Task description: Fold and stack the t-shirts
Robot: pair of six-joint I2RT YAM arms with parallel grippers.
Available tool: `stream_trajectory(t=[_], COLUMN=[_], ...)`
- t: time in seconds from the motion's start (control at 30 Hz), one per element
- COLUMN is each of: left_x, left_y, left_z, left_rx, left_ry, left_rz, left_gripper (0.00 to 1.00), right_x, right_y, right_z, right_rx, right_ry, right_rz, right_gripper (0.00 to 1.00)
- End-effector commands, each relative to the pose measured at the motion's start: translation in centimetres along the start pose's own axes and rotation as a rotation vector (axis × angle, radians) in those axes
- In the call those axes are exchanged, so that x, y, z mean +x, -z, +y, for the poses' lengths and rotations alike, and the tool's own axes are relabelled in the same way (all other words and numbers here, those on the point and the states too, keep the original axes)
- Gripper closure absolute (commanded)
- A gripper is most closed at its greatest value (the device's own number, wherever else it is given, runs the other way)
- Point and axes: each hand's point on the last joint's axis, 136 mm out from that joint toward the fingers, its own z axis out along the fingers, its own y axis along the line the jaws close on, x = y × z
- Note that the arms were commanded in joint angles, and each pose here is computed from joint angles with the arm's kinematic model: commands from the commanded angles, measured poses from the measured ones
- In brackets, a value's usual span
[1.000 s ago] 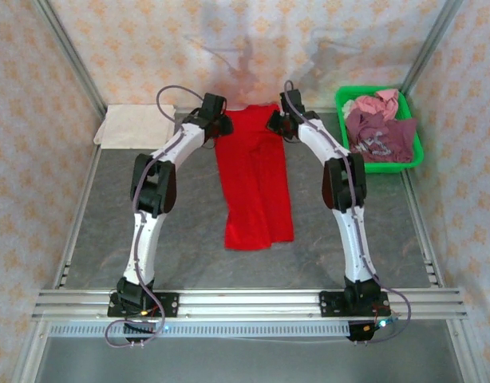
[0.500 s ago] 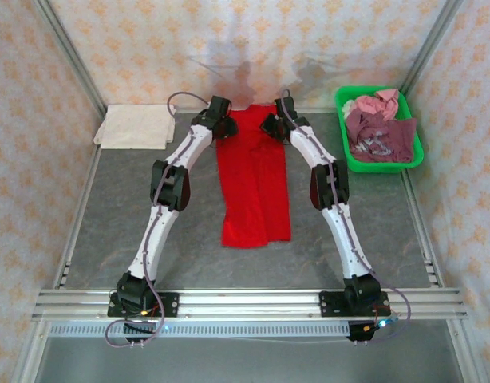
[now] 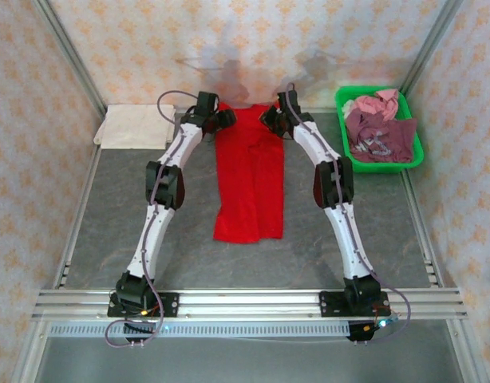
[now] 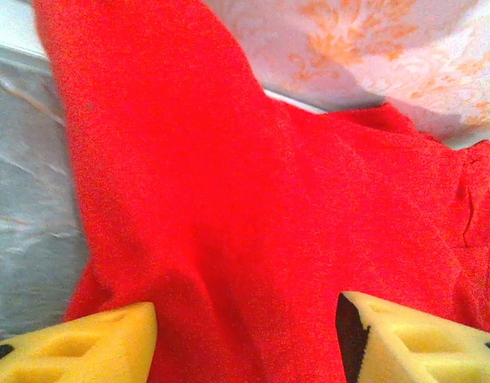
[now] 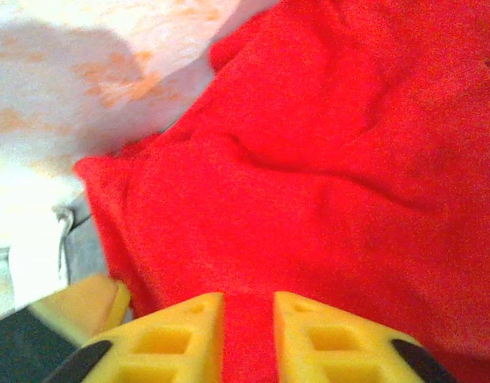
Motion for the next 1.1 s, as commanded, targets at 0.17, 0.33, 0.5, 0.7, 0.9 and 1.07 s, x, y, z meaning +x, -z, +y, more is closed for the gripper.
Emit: stream_trajectory(t=[0.17,0.33,0.5,0.7,0.9,1.07], left_x=[-2.4,11.0,24.0,30.4,33.5,34.1], left_y=[20.8,26.6,29.9,30.9,30.0,29.1], left_z=[-8.8,-3.9,1.9,3.1,3.3,3.4], left_rx=[0.129,0.066,0.008,0.059,0.055,0.067], left_ry=[-0.099,-0.123,-0.106,-0.093,-0.132,-0.154], left_rz=[-0.243,-0.112,0.177,0.319,0.419,0.422], left_gripper=[0.31,0.30,0.30,0.27,0.30,0.34], right_x=[6.9,16.7,25.3,28.5,29.2,29.7], right_y=[17.3,23.1,26.2,26.9,26.0,25.4], right_z=[6.4,-0.9,-7.7,-10.8,-11.1,-11.7], right_rx=[-0.040,-0.106,-0.084,-0.043,-0.072,-0.072], right_ry=[0.330,0.288,0.125,0.081,0.049,0.043], right_rz=[-0.009,0.007,0.187,0.258,0.278,0.288], right_gripper=[0.60,0.50,0.49,0.44,0.45,0.46])
